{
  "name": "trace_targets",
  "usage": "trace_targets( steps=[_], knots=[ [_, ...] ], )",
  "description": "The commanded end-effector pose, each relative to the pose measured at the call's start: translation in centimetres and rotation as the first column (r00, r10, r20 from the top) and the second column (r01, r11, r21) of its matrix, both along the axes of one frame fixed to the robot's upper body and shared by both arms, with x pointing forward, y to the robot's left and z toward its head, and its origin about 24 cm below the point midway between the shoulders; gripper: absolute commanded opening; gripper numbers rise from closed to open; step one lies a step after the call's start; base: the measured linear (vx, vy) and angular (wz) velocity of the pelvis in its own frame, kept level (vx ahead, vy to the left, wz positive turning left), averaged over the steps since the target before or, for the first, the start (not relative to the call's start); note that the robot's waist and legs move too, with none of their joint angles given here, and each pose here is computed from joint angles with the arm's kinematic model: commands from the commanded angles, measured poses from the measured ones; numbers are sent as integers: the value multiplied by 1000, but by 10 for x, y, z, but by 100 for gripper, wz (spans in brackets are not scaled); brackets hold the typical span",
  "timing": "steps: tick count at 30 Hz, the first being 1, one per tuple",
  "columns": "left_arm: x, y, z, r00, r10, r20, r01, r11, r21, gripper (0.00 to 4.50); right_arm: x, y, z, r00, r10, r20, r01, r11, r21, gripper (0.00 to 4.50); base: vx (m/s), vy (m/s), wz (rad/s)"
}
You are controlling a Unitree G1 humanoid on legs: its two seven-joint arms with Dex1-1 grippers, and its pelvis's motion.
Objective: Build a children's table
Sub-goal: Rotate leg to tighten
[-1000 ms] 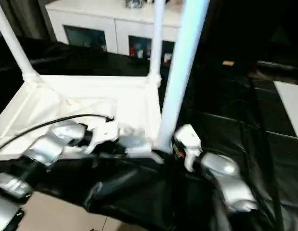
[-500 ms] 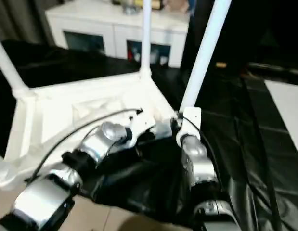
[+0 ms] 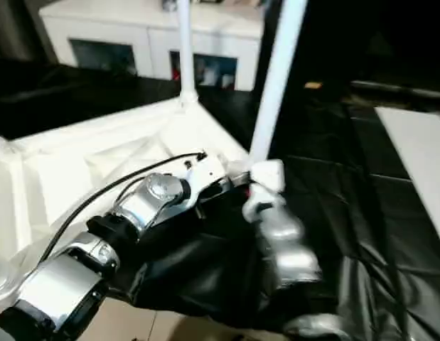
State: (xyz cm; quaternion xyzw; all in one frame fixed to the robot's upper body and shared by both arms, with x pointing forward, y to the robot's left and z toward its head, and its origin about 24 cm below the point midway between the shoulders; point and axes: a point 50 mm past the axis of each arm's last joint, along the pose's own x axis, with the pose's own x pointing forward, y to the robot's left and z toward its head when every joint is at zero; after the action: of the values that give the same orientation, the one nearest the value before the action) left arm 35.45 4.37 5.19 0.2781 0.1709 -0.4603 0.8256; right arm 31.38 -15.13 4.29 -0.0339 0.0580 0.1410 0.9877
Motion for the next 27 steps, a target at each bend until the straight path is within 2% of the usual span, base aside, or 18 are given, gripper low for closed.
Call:
trace_targets(
  steps=[1, 4, 6, 9, 12, 17, 23, 26, 27],
  knots=[
    [-8, 19, -17, 996, -40, -75, 45, 997, 64, 0, -7, -12, 5, 997, 69, 20, -68, 997, -42, 423, 71, -39, 5],
    [-12, 30, -19, 988, -96, -121, 106, 992, 74, 0, -17, -24, 5, 984, 179, 1, -178, 978, -105, 423, 73, -48, 3],
    [-15, 38, -18, 978, -154, -137, 167, 982, 87, 0, -28, -32, 4, 956, 288, -49, -291, 953, -87, 423, 28, -56, -2],
    [-30, 51, -18, 919, -331, -214, 353, 933, 71, 0, -41, -38, 1, 907, 408, -106, -417, 904, -90, 423, 6, -18, -1],
    [-39, 63, -16, 873, -411, -264, 445, 892, 85, 0, -47, -41, 0, 867, 477, -144, -491, 867, -85, 423, 0, 0, 0],
    [-45, 73, -13, 838, -445, -317, 488, 870, 66, 0, -46, -39, 1, 849, 506, -150, -522, 847, -96, 423, 0, 0, 0],
    [-48, 78, -12, 837, -445, -318, 490, 868, 77, 0, -47, -32, 3, 812, 563, -153, -578, 813, -72, 423, 0, 0, 0],
    [-50, 78, -11, 834, -448, -321, 493, 867, 70, 0, -44, -31, 2, 814, 563, -143, -576, 814, -76, 423, 0, 0, 0],
    [-50, 77, -11, 834, -448, -321, 493, 867, 69, 0, -43, -30, 3, 816, 561, -136, -573, 816, -76, 396, 0, 0, 0]
  ],
)
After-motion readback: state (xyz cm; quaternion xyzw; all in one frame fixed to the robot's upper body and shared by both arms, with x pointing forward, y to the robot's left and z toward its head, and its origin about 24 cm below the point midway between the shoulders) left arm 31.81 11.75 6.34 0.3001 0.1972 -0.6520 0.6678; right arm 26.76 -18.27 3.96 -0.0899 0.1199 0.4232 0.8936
